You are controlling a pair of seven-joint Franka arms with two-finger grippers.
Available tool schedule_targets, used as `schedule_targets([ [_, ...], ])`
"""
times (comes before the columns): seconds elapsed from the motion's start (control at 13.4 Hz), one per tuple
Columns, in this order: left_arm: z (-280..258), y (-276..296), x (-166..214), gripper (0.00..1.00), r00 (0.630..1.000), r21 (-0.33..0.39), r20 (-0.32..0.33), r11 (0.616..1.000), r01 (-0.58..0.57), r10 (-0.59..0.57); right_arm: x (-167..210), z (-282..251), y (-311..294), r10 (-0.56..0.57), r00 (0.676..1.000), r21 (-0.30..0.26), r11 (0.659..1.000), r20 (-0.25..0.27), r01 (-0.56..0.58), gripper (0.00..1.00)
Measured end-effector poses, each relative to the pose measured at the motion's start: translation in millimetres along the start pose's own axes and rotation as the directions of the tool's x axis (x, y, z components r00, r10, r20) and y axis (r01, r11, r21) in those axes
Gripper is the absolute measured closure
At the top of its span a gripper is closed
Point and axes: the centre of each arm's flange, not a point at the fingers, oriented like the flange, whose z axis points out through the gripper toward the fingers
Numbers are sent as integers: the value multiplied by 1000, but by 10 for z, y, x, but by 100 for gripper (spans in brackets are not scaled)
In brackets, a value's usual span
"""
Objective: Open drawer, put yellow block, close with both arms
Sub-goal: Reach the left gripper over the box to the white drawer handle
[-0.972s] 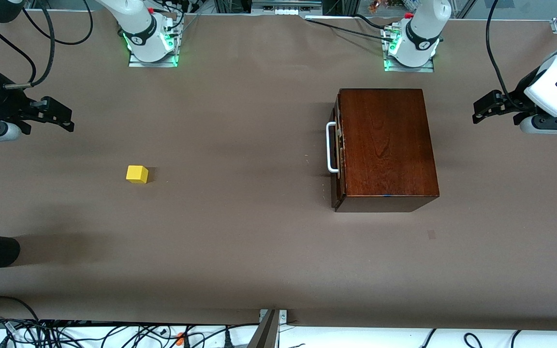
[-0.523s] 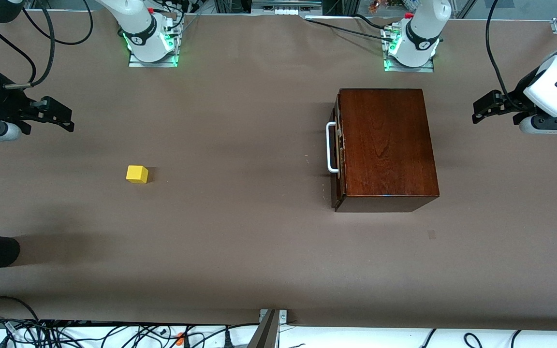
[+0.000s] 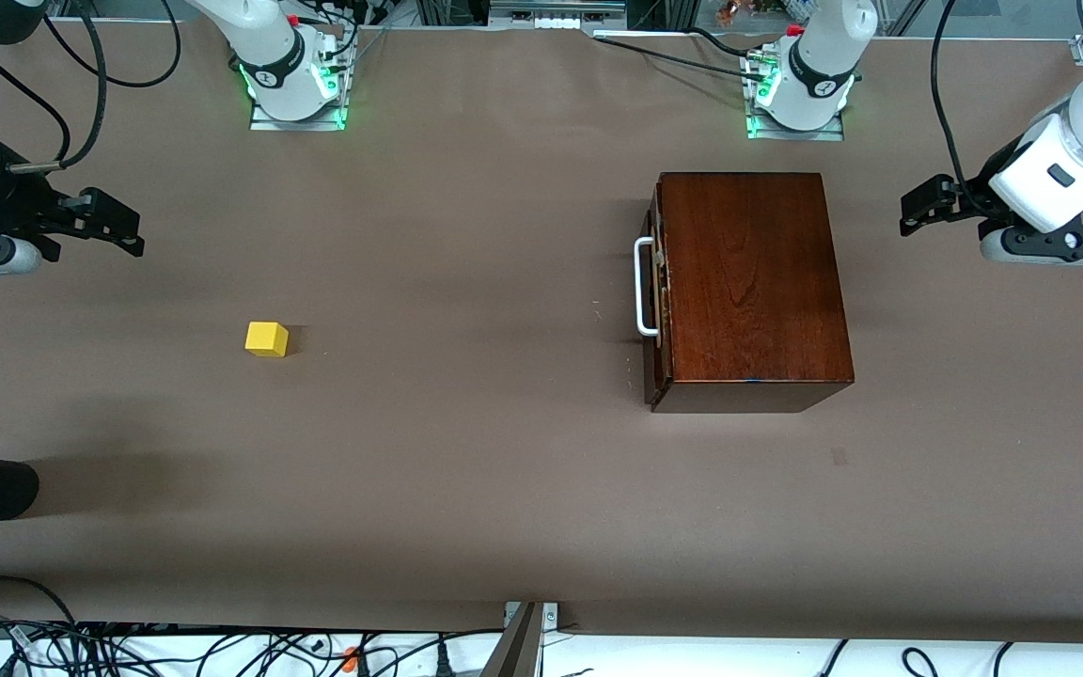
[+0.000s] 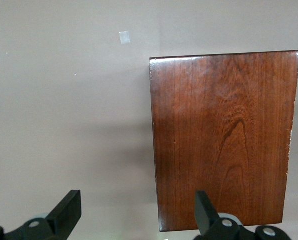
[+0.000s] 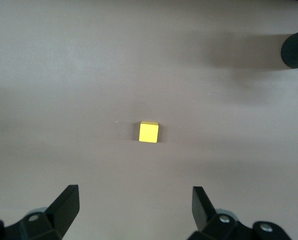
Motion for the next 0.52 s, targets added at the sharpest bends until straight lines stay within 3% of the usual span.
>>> schedule_targets([
  [0.22,103,216,31,0,999,4,26,999,-43,42,0,0,0,0,1000,0,1000,0,0,0],
  [0.52,401,1211,160,0,991,26,63,993,-117,115,0,0,-3,-1,1000,0,1000,0,1,0],
])
